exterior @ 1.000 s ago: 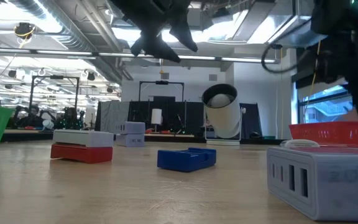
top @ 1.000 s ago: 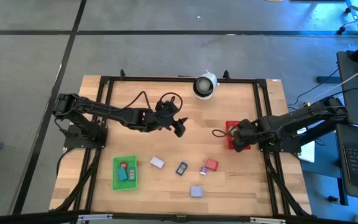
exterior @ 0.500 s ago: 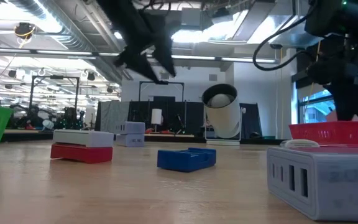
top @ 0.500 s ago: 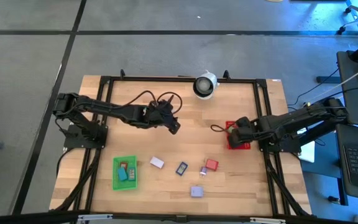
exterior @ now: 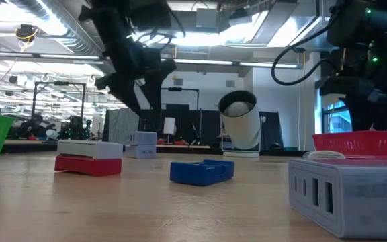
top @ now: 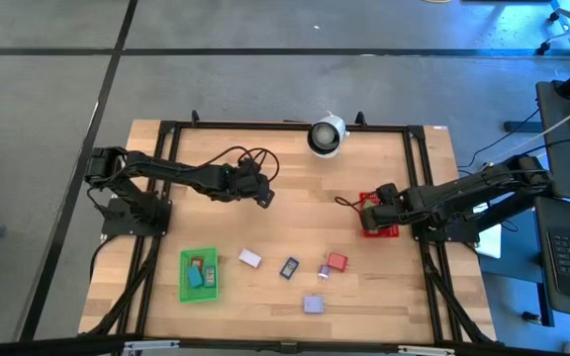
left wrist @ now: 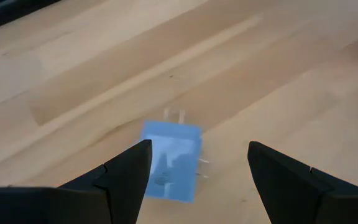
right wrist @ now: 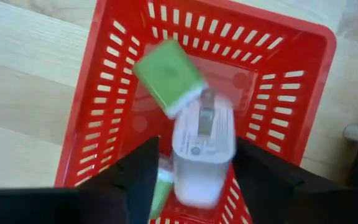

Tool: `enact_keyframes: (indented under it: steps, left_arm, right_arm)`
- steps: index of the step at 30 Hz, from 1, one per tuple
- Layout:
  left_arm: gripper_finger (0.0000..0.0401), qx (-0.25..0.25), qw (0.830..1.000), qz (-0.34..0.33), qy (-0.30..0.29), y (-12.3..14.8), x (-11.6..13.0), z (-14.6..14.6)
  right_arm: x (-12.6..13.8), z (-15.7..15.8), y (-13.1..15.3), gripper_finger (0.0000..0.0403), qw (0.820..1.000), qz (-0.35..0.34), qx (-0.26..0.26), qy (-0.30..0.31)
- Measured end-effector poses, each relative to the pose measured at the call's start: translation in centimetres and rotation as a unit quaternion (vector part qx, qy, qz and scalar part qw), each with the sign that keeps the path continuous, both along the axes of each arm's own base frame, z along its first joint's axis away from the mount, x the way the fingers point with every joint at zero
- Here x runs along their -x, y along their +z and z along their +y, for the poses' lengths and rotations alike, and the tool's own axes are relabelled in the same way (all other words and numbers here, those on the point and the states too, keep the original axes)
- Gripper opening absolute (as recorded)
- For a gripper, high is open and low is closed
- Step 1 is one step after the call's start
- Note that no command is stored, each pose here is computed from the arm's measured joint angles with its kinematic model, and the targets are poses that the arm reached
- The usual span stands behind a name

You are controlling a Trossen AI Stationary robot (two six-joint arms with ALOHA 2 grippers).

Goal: Pick & Place Office items
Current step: Put the white charger adapter into the red bin, then put the top light blue charger adapter into the red bin

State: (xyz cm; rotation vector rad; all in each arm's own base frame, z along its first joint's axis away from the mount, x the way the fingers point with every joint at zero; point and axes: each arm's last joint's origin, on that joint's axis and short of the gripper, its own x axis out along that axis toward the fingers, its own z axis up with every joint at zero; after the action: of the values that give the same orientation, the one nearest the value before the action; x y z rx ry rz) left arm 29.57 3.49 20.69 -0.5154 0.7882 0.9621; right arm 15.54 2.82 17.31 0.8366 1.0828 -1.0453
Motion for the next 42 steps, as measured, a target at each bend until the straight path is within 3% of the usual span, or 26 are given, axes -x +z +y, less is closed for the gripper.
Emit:
enact_keyframes:
  steps: [8, 14, 18, 26, 42]
  left_arm:
    - [0.0284, 0.055, 0.998, 0.023, 0.017, -1.9, 1.3, 1.7]
    - [0.0292, 0.06, 0.998, 0.0, 0.012, -1.9, 1.0, 2.4]
    - [0.0292, 0.06, 0.998, -0.012, -0.01, -1.8, 0.7, 2.4]
    - [0.0292, 0.01, 0.999, 0.018, -0.033, -1.7, 0.7, 2.3]
    - [0.029, 0.052, 0.997, 0.055, -0.027, -5.9, -0.8, 2.5]
  right_arm:
    - [0.0, 0.0, 0.0, 0.0267, 1.0, 0.0, -0.003, 0.001]
    - [0.0, 0.1, 0.0, 0.0291, 1.0, 0.003, -0.019, 0.002]
    - [0.0, 0.2, 0.0, 0.0295, 1.0, 0.003, -0.028, 0.003]
    - [-0.2, 0.2, 0.0, 0.0295, 1.0, -0.007, -0.03, 0.003]
    - [-0.3, 0.2, 0.0, 0.0296, 0.999, -0.01, -0.03, 0.005]
